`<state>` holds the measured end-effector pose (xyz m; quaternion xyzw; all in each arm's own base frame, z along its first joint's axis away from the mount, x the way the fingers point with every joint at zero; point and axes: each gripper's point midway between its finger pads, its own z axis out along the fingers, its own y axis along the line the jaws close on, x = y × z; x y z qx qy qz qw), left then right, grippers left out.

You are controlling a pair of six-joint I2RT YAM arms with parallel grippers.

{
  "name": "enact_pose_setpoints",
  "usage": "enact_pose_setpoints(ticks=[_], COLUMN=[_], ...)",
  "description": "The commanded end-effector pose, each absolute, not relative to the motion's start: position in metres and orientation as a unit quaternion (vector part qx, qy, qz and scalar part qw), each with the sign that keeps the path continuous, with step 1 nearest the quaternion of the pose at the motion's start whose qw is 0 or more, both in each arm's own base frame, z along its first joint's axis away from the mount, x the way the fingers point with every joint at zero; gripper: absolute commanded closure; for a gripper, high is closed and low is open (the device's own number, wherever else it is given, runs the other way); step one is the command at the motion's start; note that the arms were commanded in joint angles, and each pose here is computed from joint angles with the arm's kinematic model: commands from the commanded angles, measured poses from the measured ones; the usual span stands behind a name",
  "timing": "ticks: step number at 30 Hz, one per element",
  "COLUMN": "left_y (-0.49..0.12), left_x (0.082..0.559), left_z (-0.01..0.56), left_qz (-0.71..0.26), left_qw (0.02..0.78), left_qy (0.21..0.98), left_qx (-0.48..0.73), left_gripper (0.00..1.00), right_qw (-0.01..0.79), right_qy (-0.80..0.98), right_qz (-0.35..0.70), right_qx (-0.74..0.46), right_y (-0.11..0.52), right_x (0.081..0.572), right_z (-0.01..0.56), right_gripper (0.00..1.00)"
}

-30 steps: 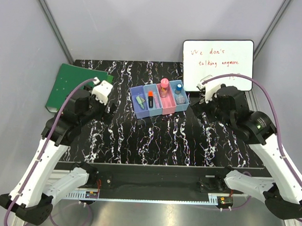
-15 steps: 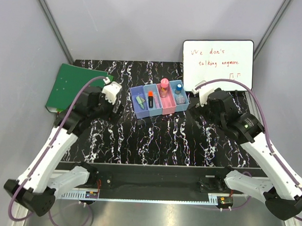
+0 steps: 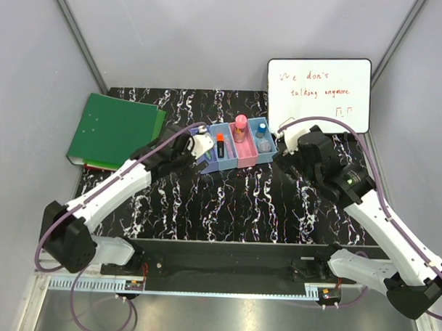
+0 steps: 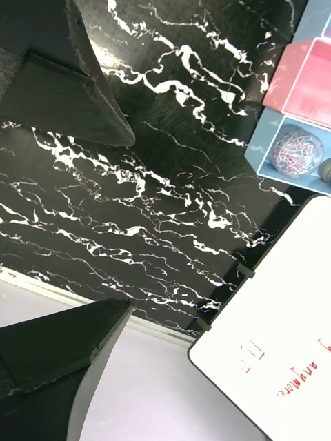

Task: Sort the stationery into containers
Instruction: Move the storage box to the center of the board.

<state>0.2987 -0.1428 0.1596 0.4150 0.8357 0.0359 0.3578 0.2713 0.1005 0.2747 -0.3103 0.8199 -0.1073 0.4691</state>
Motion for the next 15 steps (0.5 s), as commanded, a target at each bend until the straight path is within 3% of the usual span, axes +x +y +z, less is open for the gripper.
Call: enact_pose_setpoints(ticks=[1, 7, 15], left_y=[-0.166, -0.206, -0.218], left_x=[0.341, 0.349, 0.361], left_z=[0.172, 0.150, 0.114], left_qz=[0.060, -0.013, -0.022], left_qw=[0.396, 0.382, 0.343], left_qy=[0.779, 0.751, 0.750], left_qx=[0.482, 0.539, 0.565], left_gripper=[0.01, 0.01, 0.02], right_qw=[0.481, 0.481, 0.481], right_qy=[0.810, 0.803, 0.802], right_qz=[-0.130, -0.166, -0.173], right_qx=[-0.310, -0.312, -0.310], right_y=[0.097, 0.089, 0.085], right_x=[0.281, 0.286, 0.286], right_z=[0.279, 0.281, 0.280], right_gripper=[0.00, 0.00, 0.00])
